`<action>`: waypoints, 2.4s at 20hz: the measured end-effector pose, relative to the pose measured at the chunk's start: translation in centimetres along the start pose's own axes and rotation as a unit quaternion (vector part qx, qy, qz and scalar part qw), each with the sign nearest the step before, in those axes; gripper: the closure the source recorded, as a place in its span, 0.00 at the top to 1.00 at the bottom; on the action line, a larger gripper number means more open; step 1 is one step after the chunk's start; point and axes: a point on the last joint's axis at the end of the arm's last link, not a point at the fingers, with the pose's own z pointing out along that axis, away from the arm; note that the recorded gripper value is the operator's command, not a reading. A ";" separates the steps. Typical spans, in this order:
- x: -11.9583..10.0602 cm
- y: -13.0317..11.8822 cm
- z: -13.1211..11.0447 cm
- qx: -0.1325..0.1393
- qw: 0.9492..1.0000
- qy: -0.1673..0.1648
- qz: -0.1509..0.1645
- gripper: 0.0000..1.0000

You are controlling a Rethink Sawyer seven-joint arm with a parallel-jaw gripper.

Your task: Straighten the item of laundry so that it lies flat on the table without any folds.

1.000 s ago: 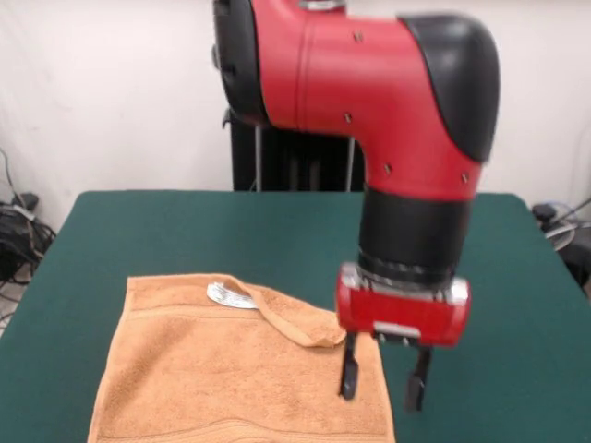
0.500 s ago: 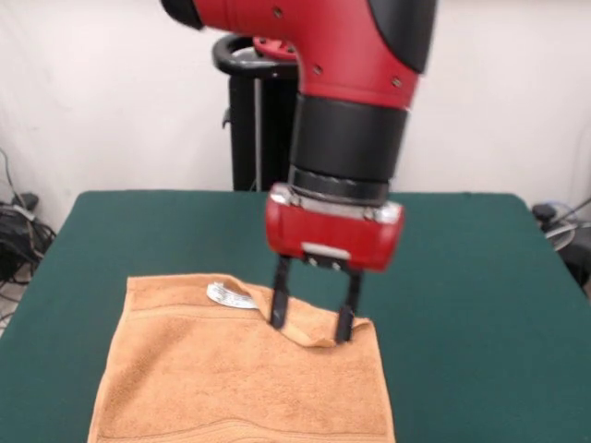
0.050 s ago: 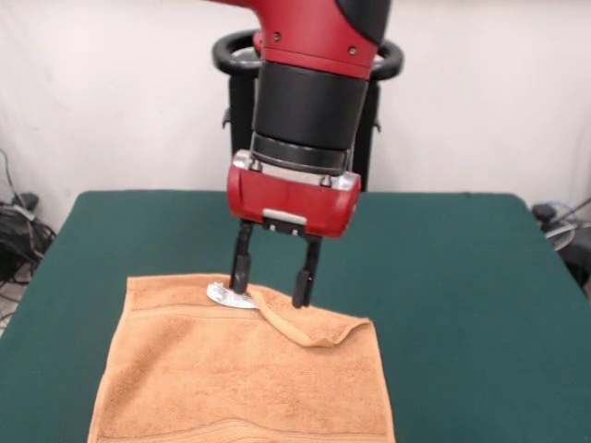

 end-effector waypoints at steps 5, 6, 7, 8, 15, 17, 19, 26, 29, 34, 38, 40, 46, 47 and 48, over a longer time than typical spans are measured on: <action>1.9 -1.6 0.8 0.005 1.000 0.019 -0.001 1.00; 2.4 -2.0 1.1 0.005 1.000 0.024 -0.001 1.00; 2.6 -2.1 1.2 0.004 1.000 0.026 -0.001 1.00; 2.9 -2.2 1.3 0.003 1.000 0.029 0.000 1.00; 6.0 -2.8 2.9 -0.014 0.998 0.062 0.000 1.00; 6.6 -2.7 3.2 -0.017 0.998 0.067 -0.003 1.00; 7.3 -2.5 3.4 -0.020 0.997 0.074 -0.007 1.00; 10.0 -0.6 4.0 -0.036 0.995 0.094 -0.025 1.00; 10.8 0.0 4.7 -0.040 0.994 0.097 -0.028 1.00; 11.9 1.5 6.0 -0.049 0.994 0.095 -0.035 1.00; 13.0 2.5 7.2 -0.055 0.993 0.098 -0.039 1.00; 13.6 2.7 7.9 -0.058 0.992 0.101 -0.039 1.00; 15.5 3.2 10.4 -0.063 0.991 0.109 -0.037 1.00; 15.6 3.3 10.6 -0.063 0.991 0.110 -0.037 1.00; 15.9 3.3 10.8 -0.064 0.991 0.110 -0.037 1.00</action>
